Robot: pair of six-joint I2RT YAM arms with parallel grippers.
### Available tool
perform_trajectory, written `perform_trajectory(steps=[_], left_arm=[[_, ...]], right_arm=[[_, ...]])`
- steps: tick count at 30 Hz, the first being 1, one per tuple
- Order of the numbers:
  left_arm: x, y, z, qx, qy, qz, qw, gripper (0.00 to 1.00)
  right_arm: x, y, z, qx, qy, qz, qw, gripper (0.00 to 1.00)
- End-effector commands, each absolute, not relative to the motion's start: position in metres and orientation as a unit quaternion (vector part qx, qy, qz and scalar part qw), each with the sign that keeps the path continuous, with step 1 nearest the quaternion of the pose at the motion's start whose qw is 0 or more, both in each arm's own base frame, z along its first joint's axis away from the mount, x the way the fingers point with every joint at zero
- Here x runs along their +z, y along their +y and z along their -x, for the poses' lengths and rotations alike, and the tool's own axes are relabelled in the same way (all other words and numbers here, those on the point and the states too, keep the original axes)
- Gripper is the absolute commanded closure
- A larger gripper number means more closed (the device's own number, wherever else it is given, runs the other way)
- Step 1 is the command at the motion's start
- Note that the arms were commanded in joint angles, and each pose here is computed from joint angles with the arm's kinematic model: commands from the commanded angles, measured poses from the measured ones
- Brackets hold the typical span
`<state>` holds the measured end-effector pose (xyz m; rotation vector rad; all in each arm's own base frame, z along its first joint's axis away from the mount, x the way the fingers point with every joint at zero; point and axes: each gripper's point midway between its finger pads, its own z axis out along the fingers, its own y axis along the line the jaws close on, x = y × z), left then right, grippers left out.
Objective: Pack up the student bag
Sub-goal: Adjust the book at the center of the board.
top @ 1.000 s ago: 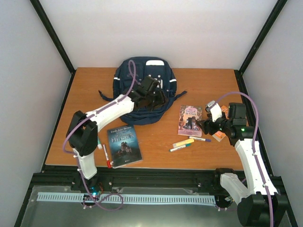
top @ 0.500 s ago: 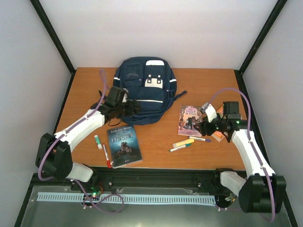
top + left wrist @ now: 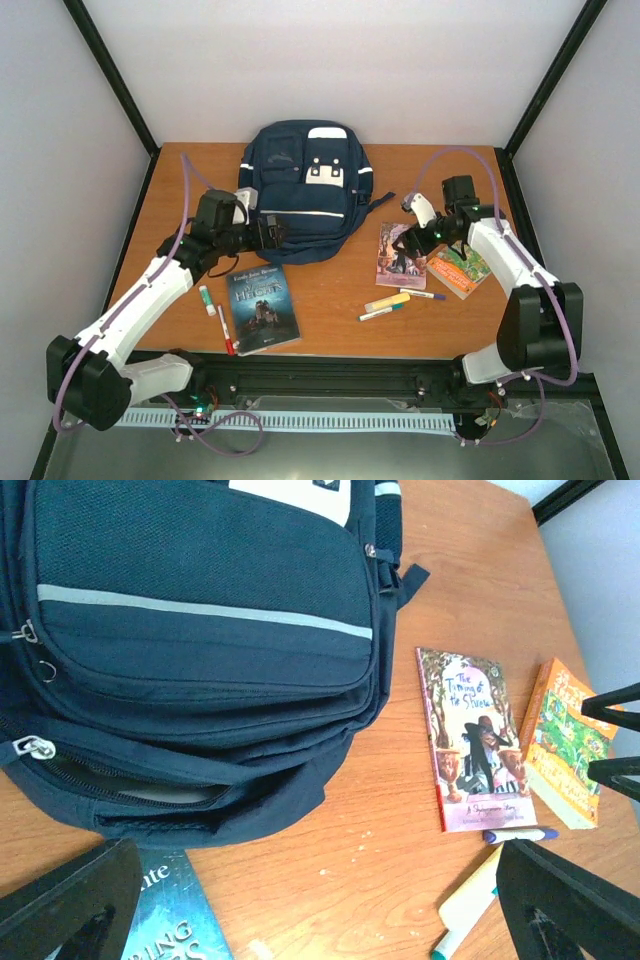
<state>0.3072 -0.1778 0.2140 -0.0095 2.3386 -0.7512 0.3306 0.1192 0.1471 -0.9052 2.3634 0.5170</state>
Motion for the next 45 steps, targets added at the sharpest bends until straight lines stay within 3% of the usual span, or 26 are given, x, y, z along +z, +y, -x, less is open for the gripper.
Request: perform_trajectory(steps=[1,10,13,17,22,26,28,30,33,39,45], left_arm=[[0.213,-0.173,-0.296,-0.28,0.898,-0.011,0.34,0.0],[0.231,-0.157,-0.296,-0.302,0.854,0.059,0.42,0.0],[0.213,-0.134,-0.31,-0.23,0.871,0.119,0.416,0.0],[0.201,-0.128,-0.328,-0.15,0.897,0.087,0.405,0.0],[0.197,-0.133,-0.354,-0.169,0.879,0.136,0.424,0.0],[0.193,-0.177,-0.37,-0.262,0.865,0.08,0.421,0.01],[0.188,-0.204,-0.374,-0.302,0.863,0.049,0.401,0.07],[0.182,-0.234,-0.375,-0.329,0.87,0.008,0.367,0.19],[0.174,-0.274,-0.367,-0.344,0.878,-0.041,0.331,0.26],[0.161,-0.329,-0.343,-0.407,0.87,-0.069,0.271,0.28],[0.142,-0.359,-0.338,-0.435,0.871,-0.066,0.219,0.29]], right_arm=[[0.138,0.115,-0.331,0.188,0.897,0.32,0.241,0.02],[0.166,0.12,-0.335,0.12,0.889,0.346,0.276,0.0],[0.197,0.13,-0.329,0.146,0.867,0.349,0.326,0.0],[0.22,0.135,-0.32,0.157,0.845,0.359,0.363,0.0],[0.22,0.105,-0.339,0.052,0.864,0.322,0.383,0.0],[0.209,0.078,-0.351,-0.047,0.869,0.338,0.357,0.0],[0.201,0.065,-0.356,-0.075,0.872,0.318,0.364,0.0],[0.185,0.066,-0.35,-0.033,0.882,0.323,0.342,0.0],[0.156,0.068,-0.344,0.01,0.896,0.322,0.305,0.11],[0.101,0.072,-0.335,0.049,0.916,0.322,0.233,0.42],[0.086,0.07,-0.336,0.047,0.926,0.307,0.216,0.56]])
